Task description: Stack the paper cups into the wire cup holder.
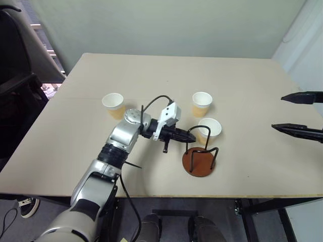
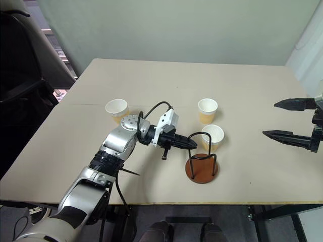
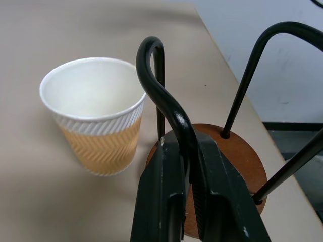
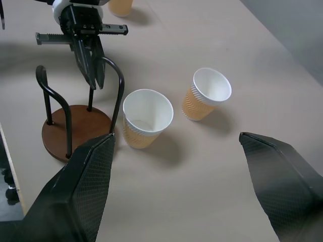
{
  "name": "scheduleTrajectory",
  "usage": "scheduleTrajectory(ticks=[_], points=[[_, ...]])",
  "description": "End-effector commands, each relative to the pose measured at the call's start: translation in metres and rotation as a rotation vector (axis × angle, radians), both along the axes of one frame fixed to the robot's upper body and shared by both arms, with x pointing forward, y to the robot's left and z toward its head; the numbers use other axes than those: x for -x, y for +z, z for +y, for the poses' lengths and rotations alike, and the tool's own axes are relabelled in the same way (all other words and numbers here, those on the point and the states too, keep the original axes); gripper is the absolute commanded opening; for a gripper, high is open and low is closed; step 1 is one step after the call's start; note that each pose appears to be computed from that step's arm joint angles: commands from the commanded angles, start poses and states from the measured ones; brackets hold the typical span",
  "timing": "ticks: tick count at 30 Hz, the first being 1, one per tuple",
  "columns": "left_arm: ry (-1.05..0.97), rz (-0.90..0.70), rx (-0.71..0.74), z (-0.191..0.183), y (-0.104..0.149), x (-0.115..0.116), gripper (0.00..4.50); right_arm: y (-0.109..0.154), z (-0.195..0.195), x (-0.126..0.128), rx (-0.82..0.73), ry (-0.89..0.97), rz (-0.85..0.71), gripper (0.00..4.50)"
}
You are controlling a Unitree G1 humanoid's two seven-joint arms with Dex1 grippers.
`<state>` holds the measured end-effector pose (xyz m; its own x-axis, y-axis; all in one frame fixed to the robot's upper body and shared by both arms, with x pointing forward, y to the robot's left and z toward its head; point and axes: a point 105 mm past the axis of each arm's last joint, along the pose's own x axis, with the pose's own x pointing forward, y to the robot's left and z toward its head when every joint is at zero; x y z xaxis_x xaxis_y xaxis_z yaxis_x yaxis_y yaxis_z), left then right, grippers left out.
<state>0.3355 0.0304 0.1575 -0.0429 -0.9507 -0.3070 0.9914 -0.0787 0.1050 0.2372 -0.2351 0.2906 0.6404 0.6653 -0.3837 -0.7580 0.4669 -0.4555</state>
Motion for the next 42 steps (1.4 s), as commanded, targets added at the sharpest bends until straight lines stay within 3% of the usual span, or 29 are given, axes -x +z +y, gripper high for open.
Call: scheduleTrajectory(ticks=[1,7,16,17,22,28,32,38,42], points=[[0.016,-0.080,0.002,0.000,0.011,-0.009,0.05,0.010,0.001,0.005,-0.007,-0.004,-0.050,4.10],[0.055,-0.163,0.003,-0.014,0.015,-0.022,0.05,0.008,0.002,0.005,-0.011,-0.008,-0.049,4.10],[-0.027,-0.122,-0.052,-0.016,0.000,-0.009,0.05,0.008,0.004,0.005,-0.012,-0.004,-0.045,4.10],[-0.024,-0.115,-0.053,-0.016,-0.001,-0.009,0.63,0.007,0.004,0.005,-0.013,-0.003,-0.045,4.10],[-0.033,-0.105,-0.058,-0.010,-0.001,-0.005,2.18,0.005,0.007,0.004,-0.015,0.008,-0.034,4.10],[0.001,-0.128,-0.058,0.001,0.007,-0.009,2.18,0.001,0.011,0.001,-0.012,0.030,-0.019,4.10],[0.016,-0.125,-0.037,0.017,0.021,-0.005,2.18,-0.017,0.016,-0.009,0.058,0.040,0.008,4.10],[0.080,-0.122,-0.084,0.072,0.033,0.011,2.18,-0.051,0.030,-0.050,0.298,0.100,-0.063,4.10],[0.189,-0.162,-0.115,0.108,0.047,0.009,2.18,-0.066,0.035,-0.079,0.438,0.161,-0.142,4.10]])
